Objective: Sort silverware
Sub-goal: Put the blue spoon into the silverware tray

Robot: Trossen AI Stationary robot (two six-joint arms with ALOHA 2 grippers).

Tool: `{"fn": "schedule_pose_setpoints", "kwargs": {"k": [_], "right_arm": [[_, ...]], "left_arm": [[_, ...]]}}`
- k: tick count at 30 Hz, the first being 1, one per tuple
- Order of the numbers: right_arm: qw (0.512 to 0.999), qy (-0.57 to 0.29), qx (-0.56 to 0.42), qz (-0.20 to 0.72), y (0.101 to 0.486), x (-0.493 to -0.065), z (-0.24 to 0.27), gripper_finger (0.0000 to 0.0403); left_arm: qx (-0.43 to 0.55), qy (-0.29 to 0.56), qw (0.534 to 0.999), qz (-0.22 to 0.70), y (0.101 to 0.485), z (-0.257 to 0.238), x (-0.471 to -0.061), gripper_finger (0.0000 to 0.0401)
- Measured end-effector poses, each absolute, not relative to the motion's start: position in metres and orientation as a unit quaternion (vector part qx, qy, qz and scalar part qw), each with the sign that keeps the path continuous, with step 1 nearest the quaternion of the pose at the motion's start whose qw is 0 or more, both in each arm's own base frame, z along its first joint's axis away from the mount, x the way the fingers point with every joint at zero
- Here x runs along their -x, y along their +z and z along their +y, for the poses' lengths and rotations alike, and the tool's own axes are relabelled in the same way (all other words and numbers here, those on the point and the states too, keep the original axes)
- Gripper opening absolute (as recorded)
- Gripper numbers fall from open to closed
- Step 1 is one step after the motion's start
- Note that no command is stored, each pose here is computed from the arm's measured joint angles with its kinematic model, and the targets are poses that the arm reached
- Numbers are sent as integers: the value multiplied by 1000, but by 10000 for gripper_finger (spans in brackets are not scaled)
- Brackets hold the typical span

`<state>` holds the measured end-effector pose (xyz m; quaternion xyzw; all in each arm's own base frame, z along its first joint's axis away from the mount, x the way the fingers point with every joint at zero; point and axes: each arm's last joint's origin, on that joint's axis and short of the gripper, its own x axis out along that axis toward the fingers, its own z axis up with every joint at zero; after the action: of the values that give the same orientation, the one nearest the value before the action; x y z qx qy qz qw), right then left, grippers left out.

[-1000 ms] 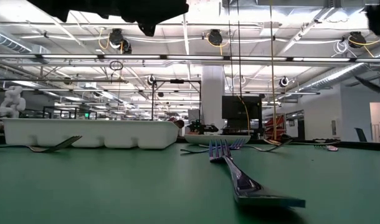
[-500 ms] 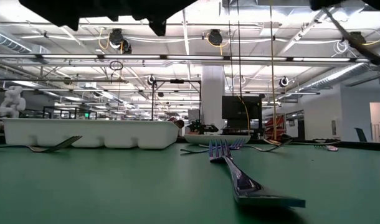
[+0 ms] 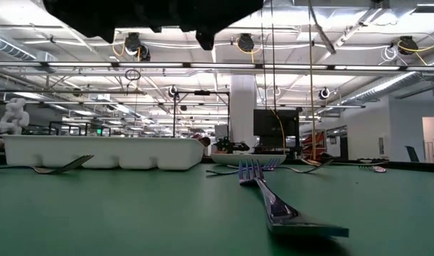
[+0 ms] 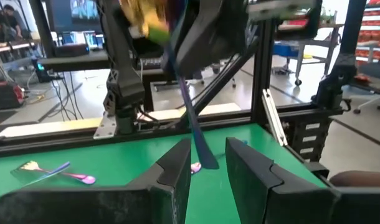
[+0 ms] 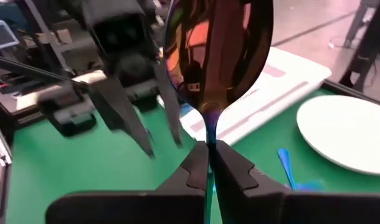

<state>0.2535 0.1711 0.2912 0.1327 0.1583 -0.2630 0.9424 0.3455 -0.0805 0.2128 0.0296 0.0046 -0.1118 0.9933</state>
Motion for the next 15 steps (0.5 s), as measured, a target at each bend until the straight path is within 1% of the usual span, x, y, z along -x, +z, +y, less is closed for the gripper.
{"fn": "schedule_pose_setpoints", "kwargs": {"k": [6,12,15], "right_arm": [[952,-235,-135,141,299,-266,170,0],[946,-273,-133,114,293,-279,167,0],[943,-286,-127,114,286,-285,166,0]], "left_arm": [[-30,-107,994,10,209,-79,-352,102],[-27,-109,994,-15,214,-81,-352,102],[-27,-102,994,-13,214,-81,-352,102]]}}
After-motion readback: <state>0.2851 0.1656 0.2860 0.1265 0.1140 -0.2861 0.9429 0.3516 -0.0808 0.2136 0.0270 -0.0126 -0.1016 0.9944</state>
